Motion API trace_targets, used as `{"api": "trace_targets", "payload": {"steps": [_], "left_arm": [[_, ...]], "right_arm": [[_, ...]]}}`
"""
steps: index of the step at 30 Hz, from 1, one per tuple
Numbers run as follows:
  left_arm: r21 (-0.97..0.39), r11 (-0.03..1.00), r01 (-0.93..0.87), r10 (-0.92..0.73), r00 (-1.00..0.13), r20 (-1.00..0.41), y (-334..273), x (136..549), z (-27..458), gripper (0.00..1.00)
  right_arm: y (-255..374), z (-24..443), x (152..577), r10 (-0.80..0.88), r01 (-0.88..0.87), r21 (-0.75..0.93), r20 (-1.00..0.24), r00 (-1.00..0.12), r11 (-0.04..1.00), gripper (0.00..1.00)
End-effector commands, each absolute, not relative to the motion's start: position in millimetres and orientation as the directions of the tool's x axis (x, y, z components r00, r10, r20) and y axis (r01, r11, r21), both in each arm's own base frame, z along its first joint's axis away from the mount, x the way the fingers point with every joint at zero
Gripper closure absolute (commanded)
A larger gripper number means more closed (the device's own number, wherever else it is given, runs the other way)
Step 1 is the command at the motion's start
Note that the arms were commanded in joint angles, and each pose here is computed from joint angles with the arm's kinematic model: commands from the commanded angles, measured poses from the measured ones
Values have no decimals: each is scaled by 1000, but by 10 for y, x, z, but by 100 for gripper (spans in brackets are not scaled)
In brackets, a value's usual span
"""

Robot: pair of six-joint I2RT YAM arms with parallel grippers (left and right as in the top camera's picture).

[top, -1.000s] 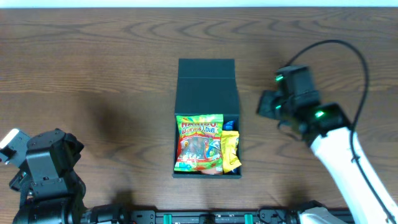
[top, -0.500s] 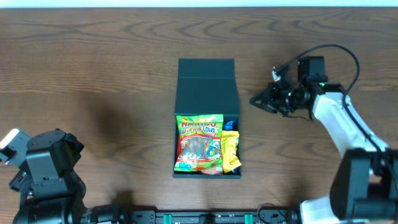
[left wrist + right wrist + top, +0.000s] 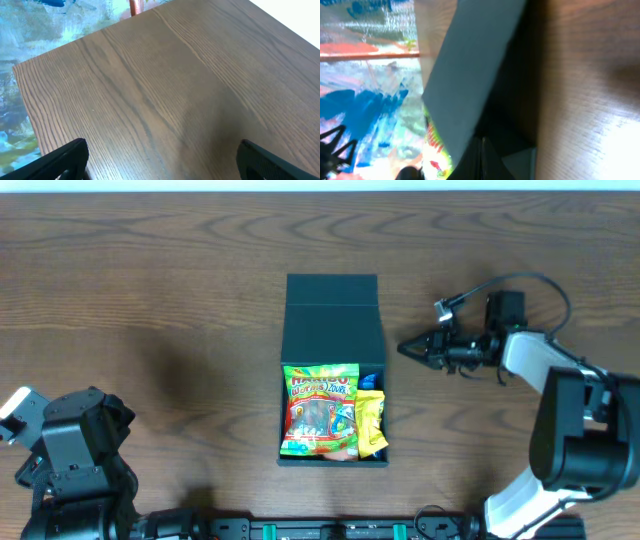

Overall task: Pack container
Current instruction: 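Swing the right gripper behind the lid and push it down over the box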

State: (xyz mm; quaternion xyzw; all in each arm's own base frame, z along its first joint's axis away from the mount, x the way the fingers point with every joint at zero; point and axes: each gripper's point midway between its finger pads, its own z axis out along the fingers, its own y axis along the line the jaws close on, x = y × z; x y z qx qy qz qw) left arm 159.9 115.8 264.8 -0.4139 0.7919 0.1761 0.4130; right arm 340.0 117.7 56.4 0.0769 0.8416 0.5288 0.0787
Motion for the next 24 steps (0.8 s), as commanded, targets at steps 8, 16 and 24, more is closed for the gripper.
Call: {"api": "trace_targets", "payload": {"steps": [8, 16, 24], "left_arm": [[-72, 579, -812, -514, -295, -805, 1182, 1576, 2688, 5], [-72, 578, -813, -514, -294, -805, 1182, 1575, 2688, 5], [-72, 578, -813, -514, -294, -805, 1182, 1575, 2688, 5]], "right_arm": [[1270, 256, 3438, 260, 155, 922, 62, -964, 355, 99], [1449, 42, 3668, 298, 177, 919, 70, -952, 352, 99], [1634, -69, 3903, 319, 158, 904, 26, -947, 396, 99]]}}
